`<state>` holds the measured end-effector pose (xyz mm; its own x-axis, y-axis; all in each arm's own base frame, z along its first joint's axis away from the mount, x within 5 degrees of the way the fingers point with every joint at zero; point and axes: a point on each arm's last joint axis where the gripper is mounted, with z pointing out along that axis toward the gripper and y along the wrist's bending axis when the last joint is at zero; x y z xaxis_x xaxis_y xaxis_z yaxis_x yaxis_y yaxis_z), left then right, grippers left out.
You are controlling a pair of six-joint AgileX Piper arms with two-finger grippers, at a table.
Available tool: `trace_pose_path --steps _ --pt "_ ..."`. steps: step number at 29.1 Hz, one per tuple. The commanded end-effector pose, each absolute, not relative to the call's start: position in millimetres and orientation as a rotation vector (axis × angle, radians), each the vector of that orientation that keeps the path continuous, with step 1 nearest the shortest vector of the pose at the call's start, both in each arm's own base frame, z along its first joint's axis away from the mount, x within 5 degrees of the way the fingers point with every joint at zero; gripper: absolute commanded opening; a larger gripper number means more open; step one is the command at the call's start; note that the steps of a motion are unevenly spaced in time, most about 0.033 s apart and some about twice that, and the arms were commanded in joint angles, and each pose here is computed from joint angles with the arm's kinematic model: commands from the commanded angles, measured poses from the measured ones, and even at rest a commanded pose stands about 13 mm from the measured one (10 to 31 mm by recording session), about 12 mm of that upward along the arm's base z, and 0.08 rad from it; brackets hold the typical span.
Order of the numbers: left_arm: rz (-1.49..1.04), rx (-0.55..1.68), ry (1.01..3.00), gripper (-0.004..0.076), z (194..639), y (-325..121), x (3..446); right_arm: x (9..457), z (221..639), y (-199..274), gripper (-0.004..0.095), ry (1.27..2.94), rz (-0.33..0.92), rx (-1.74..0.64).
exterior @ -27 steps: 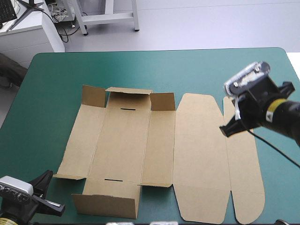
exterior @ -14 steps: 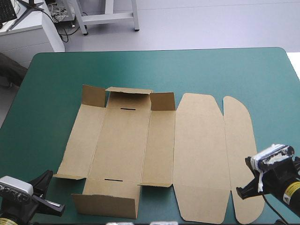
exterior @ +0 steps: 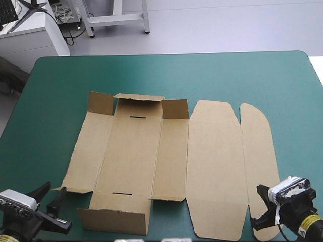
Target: Fold the box
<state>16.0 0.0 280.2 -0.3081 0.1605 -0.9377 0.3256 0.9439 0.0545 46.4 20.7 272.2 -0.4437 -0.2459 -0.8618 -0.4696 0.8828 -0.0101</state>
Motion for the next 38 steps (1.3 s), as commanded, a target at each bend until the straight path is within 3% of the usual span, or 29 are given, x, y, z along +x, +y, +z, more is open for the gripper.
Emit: trace_pose_path --steps 1,12,17,29,33,38 --pt "-0.194 0.342 1.815 0.0464 292.6 -1.5 17.9 50.1 284.7 23.8 -0.0018 1.947 0.310 -0.501" --pt "-0.200 0.334 1.768 0.0444 302.3 -3.3 21.9 50.0 284.6 23.9 -0.0019 1.948 0.313 -0.500" --pt "-0.161 0.348 1.858 0.0444 316.1 -9.9 43.4 49.9 284.6 24.1 -0.0019 1.949 0.317 -0.499" --pt "-0.095 0.335 2.220 0.0442 352.5 -50.8 153.0 49.4 284.6 24.9 -0.0019 1.952 0.334 -0.494" --pt "-0.007 0.339 2.373 0.0442 349.5 -58.9 188.9 48.9 284.7 25.9 -0.0019 1.953 0.354 -0.492" --pt "0.046 0.191 2.529 0.0442 330.8 -44.7 230.1 48.6 284.6 26.3 -0.0019 1.955 0.362 -0.490"
